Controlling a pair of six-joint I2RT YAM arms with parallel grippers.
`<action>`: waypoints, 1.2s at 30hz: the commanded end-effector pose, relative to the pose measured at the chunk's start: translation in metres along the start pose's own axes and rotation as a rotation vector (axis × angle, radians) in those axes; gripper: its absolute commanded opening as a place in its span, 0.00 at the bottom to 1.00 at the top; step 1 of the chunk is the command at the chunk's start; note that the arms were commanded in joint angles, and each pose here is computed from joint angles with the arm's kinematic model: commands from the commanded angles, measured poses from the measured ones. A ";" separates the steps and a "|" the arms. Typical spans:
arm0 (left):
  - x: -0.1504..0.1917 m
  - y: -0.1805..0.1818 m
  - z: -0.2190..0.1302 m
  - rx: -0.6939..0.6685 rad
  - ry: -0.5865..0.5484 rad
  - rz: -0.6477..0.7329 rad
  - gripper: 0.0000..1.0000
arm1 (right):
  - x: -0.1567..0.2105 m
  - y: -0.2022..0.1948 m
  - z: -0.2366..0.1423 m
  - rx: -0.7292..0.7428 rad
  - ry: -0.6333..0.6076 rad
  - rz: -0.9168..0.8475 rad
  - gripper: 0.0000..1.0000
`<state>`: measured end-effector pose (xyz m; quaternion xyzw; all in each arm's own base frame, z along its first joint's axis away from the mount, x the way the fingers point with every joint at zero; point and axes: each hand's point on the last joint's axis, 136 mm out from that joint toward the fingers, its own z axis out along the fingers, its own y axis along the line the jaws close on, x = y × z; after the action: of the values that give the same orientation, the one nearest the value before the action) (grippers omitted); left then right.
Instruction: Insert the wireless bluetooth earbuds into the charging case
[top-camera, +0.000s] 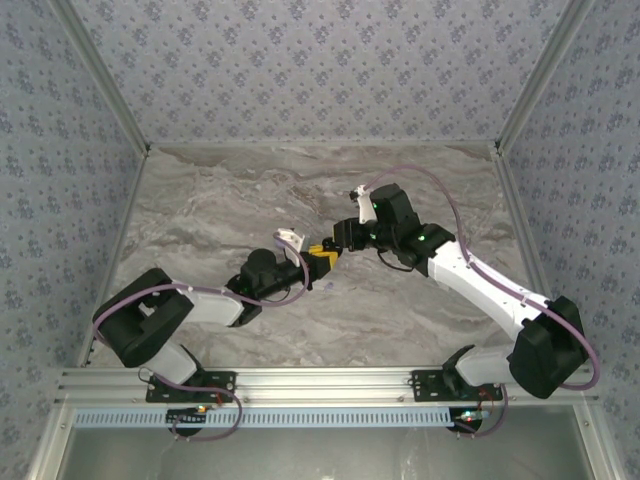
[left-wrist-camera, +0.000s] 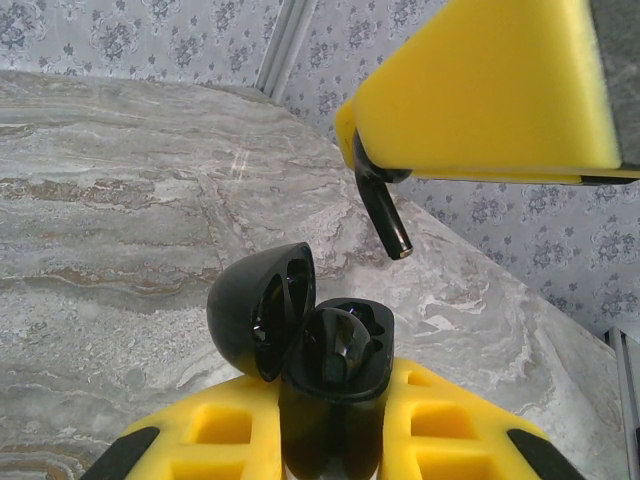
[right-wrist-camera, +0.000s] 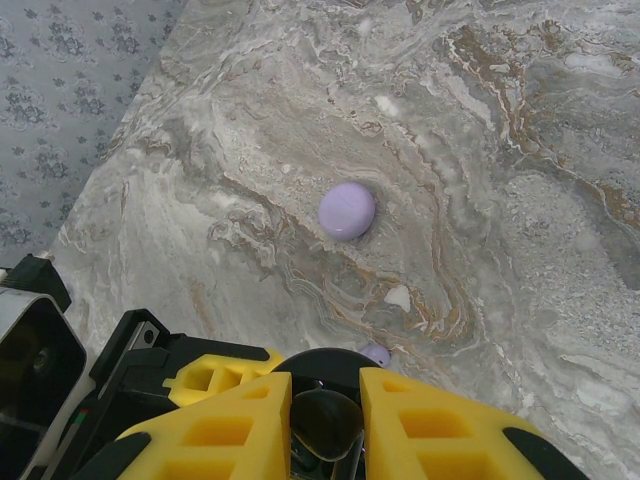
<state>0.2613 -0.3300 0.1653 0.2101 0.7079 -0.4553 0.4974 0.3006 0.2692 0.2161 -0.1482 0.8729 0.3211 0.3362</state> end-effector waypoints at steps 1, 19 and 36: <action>-0.027 -0.014 0.004 0.040 -0.083 0.011 0.15 | -0.018 0.013 -0.007 -0.023 -0.053 -0.041 0.23; -0.032 -0.015 0.007 0.040 -0.088 -0.028 0.16 | -0.012 0.013 0.003 -0.028 -0.029 -0.038 0.23; -0.035 -0.013 0.006 0.022 -0.101 -0.064 0.16 | -0.007 0.010 0.005 -0.021 -0.020 -0.032 0.23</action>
<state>0.2677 -0.3322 0.1783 0.1787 0.7039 -0.4736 0.4983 0.3013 0.2763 0.2120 -0.1539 0.8722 0.3231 0.3335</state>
